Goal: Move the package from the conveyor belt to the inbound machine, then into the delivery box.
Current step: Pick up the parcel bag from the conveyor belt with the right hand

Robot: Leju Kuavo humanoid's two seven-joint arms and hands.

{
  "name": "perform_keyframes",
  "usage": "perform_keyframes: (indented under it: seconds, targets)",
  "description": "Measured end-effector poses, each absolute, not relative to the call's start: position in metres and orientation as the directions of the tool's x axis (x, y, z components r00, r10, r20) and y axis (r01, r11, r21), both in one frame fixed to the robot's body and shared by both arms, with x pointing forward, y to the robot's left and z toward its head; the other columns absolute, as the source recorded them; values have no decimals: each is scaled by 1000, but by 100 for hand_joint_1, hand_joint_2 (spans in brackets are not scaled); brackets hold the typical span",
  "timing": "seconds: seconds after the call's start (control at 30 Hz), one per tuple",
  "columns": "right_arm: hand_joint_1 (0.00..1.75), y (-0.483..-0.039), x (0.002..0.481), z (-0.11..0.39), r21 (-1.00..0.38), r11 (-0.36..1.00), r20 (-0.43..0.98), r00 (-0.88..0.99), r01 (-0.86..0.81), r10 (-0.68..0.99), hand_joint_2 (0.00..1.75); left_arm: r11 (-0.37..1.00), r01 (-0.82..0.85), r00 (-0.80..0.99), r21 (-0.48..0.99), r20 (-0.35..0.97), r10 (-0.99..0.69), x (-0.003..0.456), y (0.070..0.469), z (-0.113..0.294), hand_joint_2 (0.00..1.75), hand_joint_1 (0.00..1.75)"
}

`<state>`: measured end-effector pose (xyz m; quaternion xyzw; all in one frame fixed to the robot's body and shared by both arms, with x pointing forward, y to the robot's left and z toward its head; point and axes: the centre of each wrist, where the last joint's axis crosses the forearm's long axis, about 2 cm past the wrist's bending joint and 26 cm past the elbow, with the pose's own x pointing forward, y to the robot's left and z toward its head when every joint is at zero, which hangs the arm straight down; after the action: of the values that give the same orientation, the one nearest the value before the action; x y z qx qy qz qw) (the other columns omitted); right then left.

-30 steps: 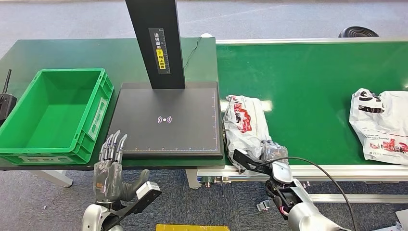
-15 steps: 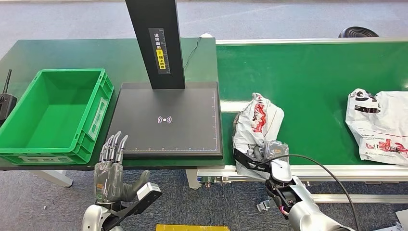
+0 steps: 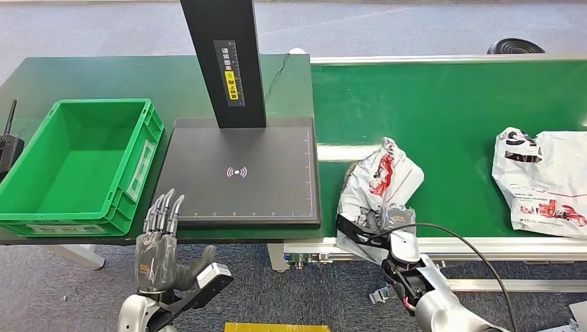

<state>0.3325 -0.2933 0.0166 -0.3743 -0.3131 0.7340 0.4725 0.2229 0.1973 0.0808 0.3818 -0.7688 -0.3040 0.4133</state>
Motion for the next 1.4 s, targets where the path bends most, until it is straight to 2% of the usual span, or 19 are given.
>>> perform_keyframes:
  seconds: [0.3, 0.47, 0.6, 0.9, 1.4]
  targets:
    - [175, -291, 327, 13, -856, -312, -216, -264, -412, 940, 0, 515, -322, -369, 795, 395, -841, 221, 197, 81, 0, 0]
    - [175, -272, 332, 22, -976, -43, 25, -305, -214, 952, 0, 494, -314, -361, 810, 379, -852, 221, 196, 85, 0, 0]
    - [175, -253, 340, 33, -991, 68, 104, -335, -119, 936, 0, 491, -319, -361, 811, 375, -854, 222, 194, 89, 0, 0]
    - [175, -243, 345, 41, -989, 128, 145, -340, -72, 929, 0, 491, -322, -360, 809, 375, -854, 222, 194, 90, 0, 0]
    - [175, -225, 367, 79, -938, 314, 237, -395, 143, 887, 0, 482, -326, -367, 813, 361, -857, 224, 191, 91, 0, 0]
